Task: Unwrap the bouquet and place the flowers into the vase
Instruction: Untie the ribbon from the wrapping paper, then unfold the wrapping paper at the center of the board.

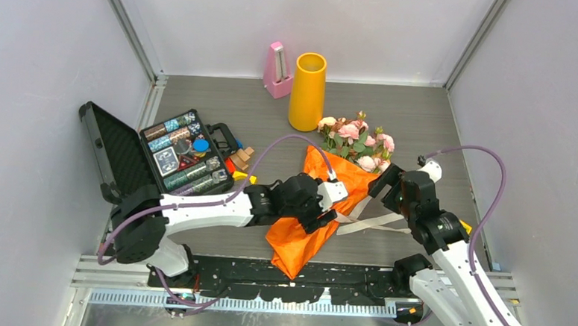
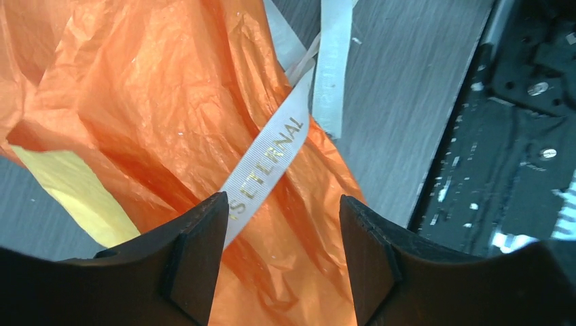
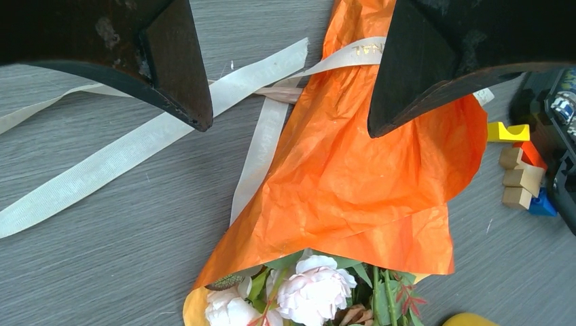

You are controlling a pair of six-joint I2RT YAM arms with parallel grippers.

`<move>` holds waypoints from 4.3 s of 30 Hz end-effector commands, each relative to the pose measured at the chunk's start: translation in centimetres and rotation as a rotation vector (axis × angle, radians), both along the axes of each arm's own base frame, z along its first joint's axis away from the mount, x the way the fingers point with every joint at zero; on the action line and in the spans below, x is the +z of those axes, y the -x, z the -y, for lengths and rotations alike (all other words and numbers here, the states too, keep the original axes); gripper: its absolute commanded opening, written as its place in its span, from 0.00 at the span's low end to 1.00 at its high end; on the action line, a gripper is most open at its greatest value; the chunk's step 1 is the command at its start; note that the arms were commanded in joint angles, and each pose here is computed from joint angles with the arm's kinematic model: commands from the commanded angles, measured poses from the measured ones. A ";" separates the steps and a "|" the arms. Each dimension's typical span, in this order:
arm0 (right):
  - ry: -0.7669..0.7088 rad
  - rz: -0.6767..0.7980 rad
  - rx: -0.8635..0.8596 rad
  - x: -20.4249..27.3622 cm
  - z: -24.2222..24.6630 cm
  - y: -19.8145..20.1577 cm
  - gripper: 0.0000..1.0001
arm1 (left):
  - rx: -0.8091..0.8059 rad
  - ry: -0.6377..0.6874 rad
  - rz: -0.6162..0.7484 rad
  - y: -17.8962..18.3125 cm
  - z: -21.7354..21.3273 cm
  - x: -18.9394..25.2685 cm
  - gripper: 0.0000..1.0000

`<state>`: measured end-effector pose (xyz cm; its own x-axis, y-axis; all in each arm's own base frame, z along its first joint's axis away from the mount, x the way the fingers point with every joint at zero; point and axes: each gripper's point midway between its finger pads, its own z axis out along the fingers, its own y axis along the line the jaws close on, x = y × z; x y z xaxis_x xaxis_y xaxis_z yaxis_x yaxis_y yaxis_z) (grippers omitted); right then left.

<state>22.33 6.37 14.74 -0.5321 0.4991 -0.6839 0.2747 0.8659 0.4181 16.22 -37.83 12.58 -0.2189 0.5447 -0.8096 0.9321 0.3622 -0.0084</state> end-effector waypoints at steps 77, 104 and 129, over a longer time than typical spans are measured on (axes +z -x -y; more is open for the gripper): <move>-0.293 -0.127 0.140 -7.4 -6.4 -0.4 0.88 | 1.317 0.258 -0.296 -11.5 -31.8 -0.7 0.00; -0.312 -0.118 0.066 -8.6 -5.9 -1.1 0.85 | 0.740 0.421 -0.631 -3.1 -14.8 -1.1 0.84; -0.309 -0.117 0.036 -9.2 -5.6 -1.3 0.70 | 0.634 0.360 -0.777 -2.9 -8.5 -7.1 0.40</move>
<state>22.56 11.97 4.88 -0.6542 0.6308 -0.4173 0.3136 0.7283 0.6093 17.90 -27.40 4.09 -0.9245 -0.0989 -0.3680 0.2058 0.6833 -0.7006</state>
